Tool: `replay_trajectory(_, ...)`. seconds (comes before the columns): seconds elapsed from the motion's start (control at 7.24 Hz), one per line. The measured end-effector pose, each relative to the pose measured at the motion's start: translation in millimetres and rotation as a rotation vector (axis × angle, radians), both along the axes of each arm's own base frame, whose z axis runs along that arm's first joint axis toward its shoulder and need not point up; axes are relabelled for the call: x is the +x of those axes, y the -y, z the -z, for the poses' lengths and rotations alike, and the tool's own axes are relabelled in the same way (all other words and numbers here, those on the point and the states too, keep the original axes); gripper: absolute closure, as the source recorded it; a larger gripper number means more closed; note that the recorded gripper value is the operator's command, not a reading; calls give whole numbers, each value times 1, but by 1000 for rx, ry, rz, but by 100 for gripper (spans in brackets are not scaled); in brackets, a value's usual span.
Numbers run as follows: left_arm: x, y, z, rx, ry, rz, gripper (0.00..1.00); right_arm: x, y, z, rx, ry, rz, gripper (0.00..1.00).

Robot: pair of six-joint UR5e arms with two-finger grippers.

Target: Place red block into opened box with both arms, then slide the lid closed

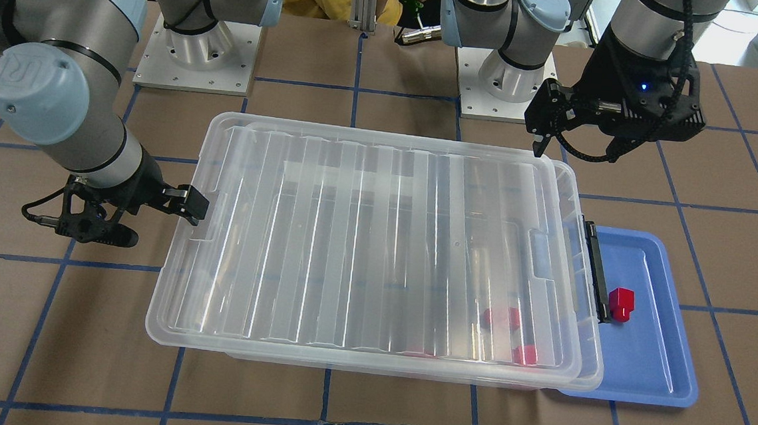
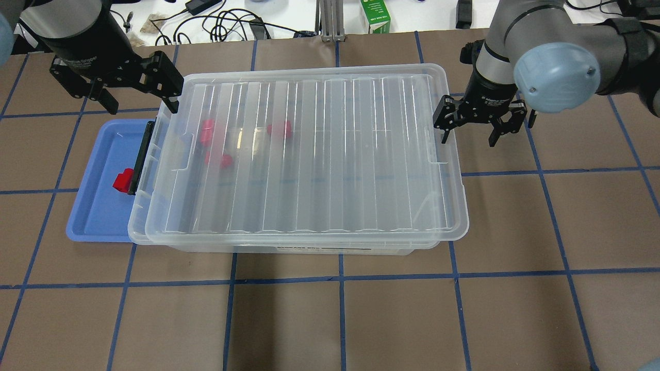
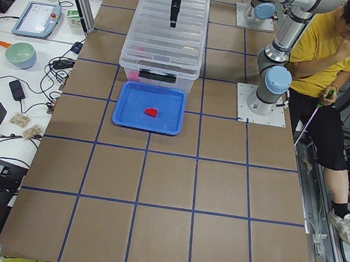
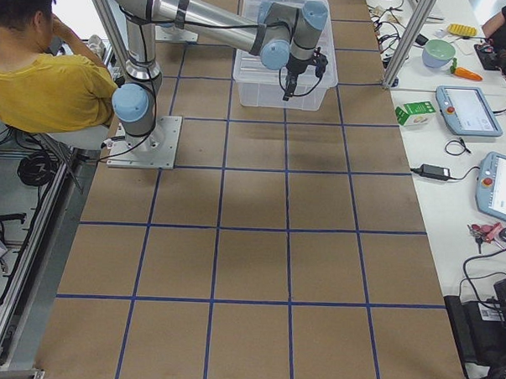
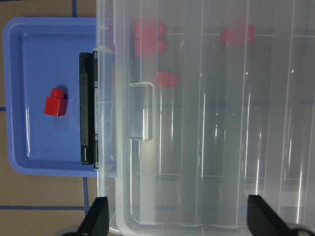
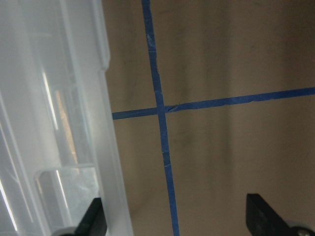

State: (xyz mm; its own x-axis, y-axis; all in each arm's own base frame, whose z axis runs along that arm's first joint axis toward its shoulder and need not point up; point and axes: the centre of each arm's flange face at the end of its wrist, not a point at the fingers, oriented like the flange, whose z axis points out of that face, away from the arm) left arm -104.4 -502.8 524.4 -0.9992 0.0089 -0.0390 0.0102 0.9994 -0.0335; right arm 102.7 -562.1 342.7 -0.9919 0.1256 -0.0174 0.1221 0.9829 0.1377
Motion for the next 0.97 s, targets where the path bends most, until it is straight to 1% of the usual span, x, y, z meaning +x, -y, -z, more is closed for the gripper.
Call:
replay_trajectory(0.28,0,0,0,0,-1,0,0,-19,2,-2,-3,-1,-3,0)
replay_trajectory(0.69,0,0,0,0,0,0,0,-37,3,-2,2,-29,-23,0)
replay_trajectory(0.97,0,1,1,2,-1,0,0,-54,4,-2,7,-29,-33,0)
